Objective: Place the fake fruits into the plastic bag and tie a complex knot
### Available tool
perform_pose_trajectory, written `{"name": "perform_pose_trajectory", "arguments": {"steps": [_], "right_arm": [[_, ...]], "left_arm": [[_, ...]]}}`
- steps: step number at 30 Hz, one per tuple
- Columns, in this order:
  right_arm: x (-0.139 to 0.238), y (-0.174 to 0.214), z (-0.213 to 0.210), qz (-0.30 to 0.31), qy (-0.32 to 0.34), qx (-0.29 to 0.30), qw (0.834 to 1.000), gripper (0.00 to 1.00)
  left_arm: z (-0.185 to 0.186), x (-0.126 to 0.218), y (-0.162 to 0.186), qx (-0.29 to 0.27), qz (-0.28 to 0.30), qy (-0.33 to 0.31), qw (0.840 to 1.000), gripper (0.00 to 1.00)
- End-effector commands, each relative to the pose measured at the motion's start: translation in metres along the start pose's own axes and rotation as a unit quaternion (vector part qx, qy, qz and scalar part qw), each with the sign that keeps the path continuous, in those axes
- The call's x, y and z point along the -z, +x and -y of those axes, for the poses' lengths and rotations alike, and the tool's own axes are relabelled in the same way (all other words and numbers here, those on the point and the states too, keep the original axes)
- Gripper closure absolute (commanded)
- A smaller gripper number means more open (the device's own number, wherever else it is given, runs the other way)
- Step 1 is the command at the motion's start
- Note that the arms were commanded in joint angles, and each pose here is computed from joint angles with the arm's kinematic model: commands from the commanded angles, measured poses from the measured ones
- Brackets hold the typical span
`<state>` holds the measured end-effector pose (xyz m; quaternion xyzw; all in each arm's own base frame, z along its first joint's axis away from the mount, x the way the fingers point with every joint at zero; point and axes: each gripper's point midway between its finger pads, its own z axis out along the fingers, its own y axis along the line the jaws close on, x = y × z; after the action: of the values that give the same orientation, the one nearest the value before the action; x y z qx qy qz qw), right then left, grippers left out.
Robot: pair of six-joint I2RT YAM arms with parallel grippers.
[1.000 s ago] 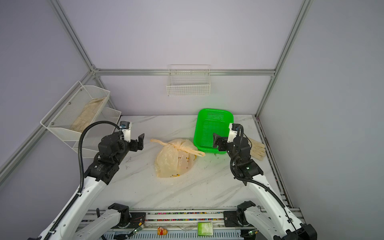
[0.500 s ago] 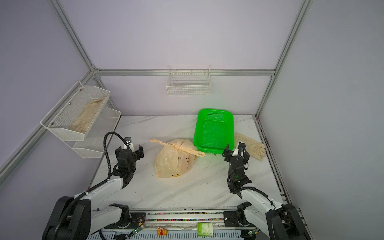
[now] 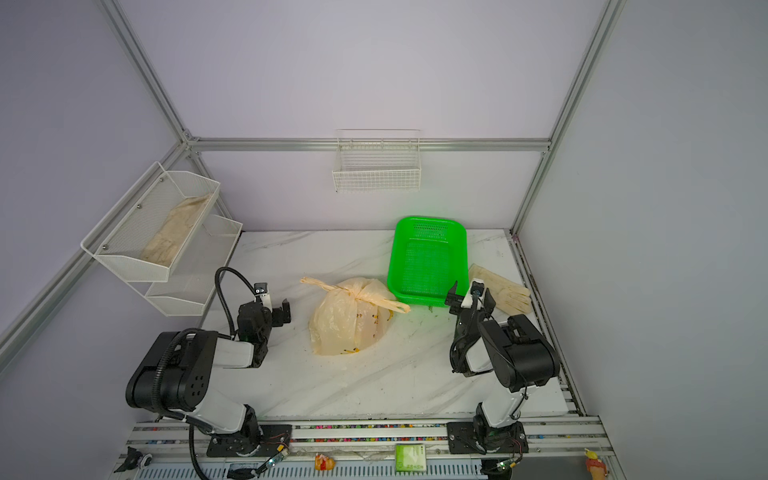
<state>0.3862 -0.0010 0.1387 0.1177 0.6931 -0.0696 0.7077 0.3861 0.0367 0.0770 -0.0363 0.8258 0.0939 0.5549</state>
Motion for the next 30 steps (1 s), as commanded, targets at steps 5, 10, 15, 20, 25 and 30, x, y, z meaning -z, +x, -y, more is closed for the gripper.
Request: {"name": "perform_pose_trajectory", "arguments": {"steps": [5, 10, 15, 20, 25, 30], "right_arm": [[-0.034, -0.001, -0.006, -0.006, 0.006, -0.001, 1.000, 0.03], [-0.038, -0.002, -0.006, -0.010, 0.010, 0.011, 1.000, 0.03], [-0.038, -0.001, -0.006, -0.012, 0.010, 0.009, 1.000, 0.03], [-0.038, -0.001, -0.006, -0.012, 0.010, 0.010, 1.000, 0.03], [-0.038, -0.001, -0.006, -0.012, 0.011, 0.010, 1.000, 0.03], [-0.038, -0.001, -0.006, -0.012, 0.010, 0.010, 1.000, 0.03]], "left_arm": [[0.003, -0.001, -0.039, 0.023, 0.066, 0.017, 0.997, 0.00], [0.004, -0.001, -0.039, 0.021, 0.066, 0.018, 0.997, 0.00], [0.005, -0.001, -0.038, 0.021, 0.066, 0.019, 0.997, 0.00], [0.004, -0.001, -0.038, 0.022, 0.066, 0.019, 0.997, 0.00], [0.005, -0.001, -0.038, 0.020, 0.066, 0.020, 0.997, 0.00], [0.005, -0.001, -0.038, 0.020, 0.066, 0.019, 0.997, 0.00]]}}
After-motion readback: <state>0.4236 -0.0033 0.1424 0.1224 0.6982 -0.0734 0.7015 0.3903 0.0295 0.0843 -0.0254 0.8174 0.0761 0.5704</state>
